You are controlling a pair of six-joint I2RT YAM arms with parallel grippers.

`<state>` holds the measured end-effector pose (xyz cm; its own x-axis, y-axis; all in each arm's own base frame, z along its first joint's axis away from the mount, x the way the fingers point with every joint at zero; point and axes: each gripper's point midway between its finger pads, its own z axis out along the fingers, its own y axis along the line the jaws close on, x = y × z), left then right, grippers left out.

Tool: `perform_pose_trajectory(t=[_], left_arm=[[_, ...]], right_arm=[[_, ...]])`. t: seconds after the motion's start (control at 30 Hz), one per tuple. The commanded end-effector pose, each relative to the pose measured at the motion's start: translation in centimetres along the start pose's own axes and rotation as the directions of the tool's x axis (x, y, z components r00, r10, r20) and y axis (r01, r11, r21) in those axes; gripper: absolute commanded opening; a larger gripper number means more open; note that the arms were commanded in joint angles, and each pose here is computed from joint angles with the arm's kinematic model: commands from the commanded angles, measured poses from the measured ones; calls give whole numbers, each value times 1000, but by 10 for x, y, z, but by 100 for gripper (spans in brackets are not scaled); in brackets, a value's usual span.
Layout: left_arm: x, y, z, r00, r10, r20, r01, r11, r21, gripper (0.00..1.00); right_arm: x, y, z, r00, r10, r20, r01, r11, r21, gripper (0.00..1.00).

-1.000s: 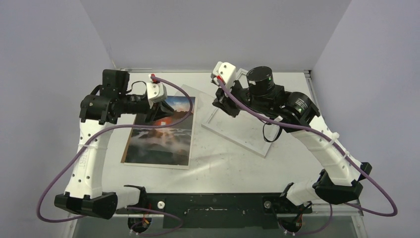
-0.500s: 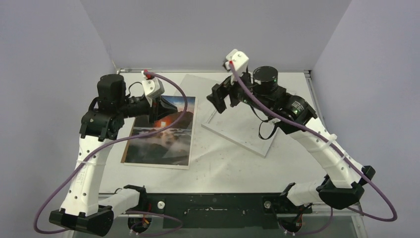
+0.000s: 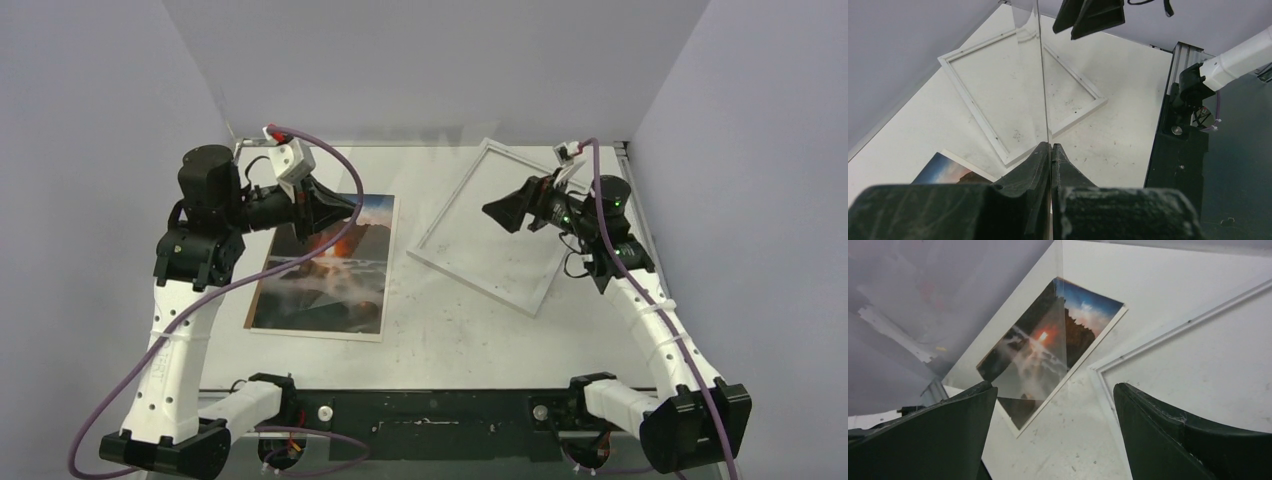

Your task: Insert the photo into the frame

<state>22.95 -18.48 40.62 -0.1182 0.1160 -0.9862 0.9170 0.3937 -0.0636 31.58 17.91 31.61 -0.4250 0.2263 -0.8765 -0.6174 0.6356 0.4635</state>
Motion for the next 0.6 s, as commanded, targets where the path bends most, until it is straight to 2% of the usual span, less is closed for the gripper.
perform_pose_trajectory(t=[0.0, 0.13, 0.23, 0.37, 0.5, 0.57], left_arm=[[-34, -12, -8, 992, 99, 84, -100, 995, 11, 0], [-39, -14, -9, 990, 98, 101, -100, 995, 16, 0], [-44, -16, -9, 989, 93, 112, -96, 995, 20, 0], [-50, -20, -10, 989, 76, 127, -80, 996, 32, 0], [-52, -22, -11, 988, 72, 133, -78, 996, 37, 0], [-52, -23, -11, 989, 69, 134, -75, 997, 36, 0]], right_arm=[[-7, 40, -4, 997, -16, 81, 36, 968, -247, 90], [19, 29, 6, 995, 56, 79, -30, 956, -292, 90], [27, 32, 9, 994, 64, 90, -28, 934, -355, 90], [35, 51, 1, 989, 43, 143, 29, 882, -470, 90], [44, 64, -1, 988, 83, 130, 6, 820, -572, 94], [39, 74, -6, 982, 88, 167, 37, 775, -630, 94]])
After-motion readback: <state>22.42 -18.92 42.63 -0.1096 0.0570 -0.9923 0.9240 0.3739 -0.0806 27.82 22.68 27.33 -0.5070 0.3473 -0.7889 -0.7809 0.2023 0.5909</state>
